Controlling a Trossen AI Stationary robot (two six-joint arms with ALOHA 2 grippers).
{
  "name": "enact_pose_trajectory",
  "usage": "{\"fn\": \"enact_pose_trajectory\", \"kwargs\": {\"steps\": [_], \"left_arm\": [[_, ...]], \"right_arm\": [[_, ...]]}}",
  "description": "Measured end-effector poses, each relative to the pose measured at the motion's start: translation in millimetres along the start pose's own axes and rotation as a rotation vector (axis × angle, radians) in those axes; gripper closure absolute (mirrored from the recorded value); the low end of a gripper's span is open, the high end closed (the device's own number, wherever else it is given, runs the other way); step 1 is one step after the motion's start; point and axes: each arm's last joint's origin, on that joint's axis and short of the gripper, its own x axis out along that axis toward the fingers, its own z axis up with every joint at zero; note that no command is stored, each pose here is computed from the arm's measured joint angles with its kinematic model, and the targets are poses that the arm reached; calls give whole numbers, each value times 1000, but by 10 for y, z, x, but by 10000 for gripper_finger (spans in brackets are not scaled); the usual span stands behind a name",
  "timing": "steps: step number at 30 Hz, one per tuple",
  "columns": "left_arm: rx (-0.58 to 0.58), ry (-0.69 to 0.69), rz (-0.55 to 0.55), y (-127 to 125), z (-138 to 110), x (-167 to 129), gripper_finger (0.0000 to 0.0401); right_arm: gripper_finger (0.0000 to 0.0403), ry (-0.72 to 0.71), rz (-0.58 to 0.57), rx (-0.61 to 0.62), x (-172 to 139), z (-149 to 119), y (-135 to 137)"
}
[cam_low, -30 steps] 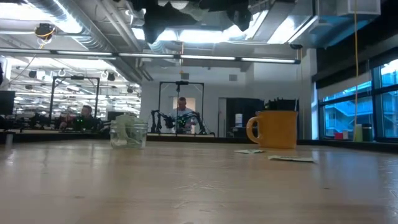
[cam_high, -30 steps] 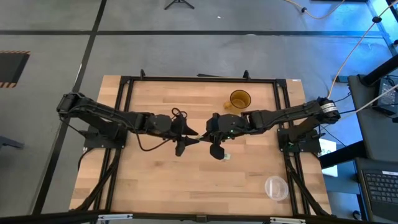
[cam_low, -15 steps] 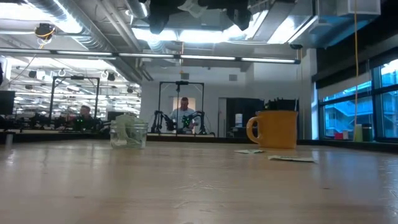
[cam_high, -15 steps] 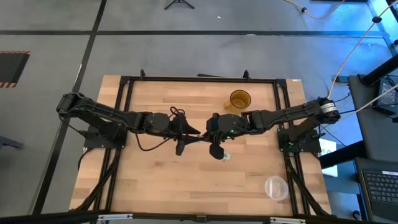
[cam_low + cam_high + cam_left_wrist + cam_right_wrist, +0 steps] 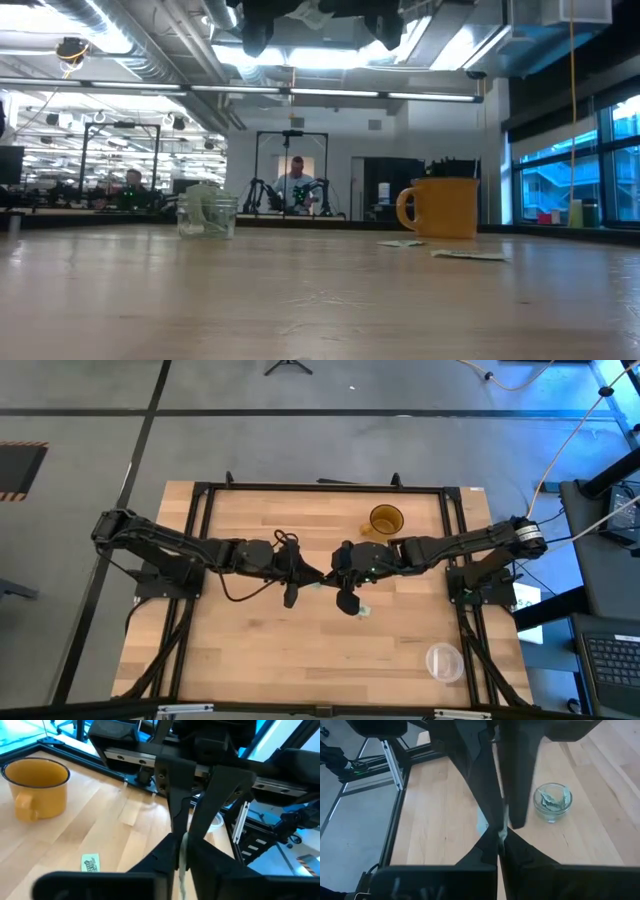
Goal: Pick and place Stevia / Truvia into bins
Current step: Put the stevia packet into the transparent container
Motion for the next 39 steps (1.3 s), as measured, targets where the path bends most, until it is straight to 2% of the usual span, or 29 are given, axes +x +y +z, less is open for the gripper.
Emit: {"fn": "enact_pose_trajectory", "kwargs": {"steps": [4,14,17,22,25,28,35,39], "left_arm": [[29,10,-23,12,6,2,393],[48,10,-47,-1,24,-23,396],[58,8,-46,-3,35,-43,397],[76,25,-36,3,47,-102,397],[92,27,-15,19,86,-192,397],[131,1,23,64,183,-342,398],[213,-76,91,200,403,-741,398],[222,-139,92,348,293,-895,398]], "right_arm": [[400,1,-2,-1,0,-1,-1],[393,-10,28,-65,-2,14,12],[368,-10,30,-63,-4,15,13],[298,40,14,-57,-16,-31,-3],[265,83,-6,-56,-65,-62,-21],[249,104,-16,-48,-119,-71,-27],[244,130,-28,-13,-150,-93,-37],[243,157,-39,-7,-143,-121,-47]]}}
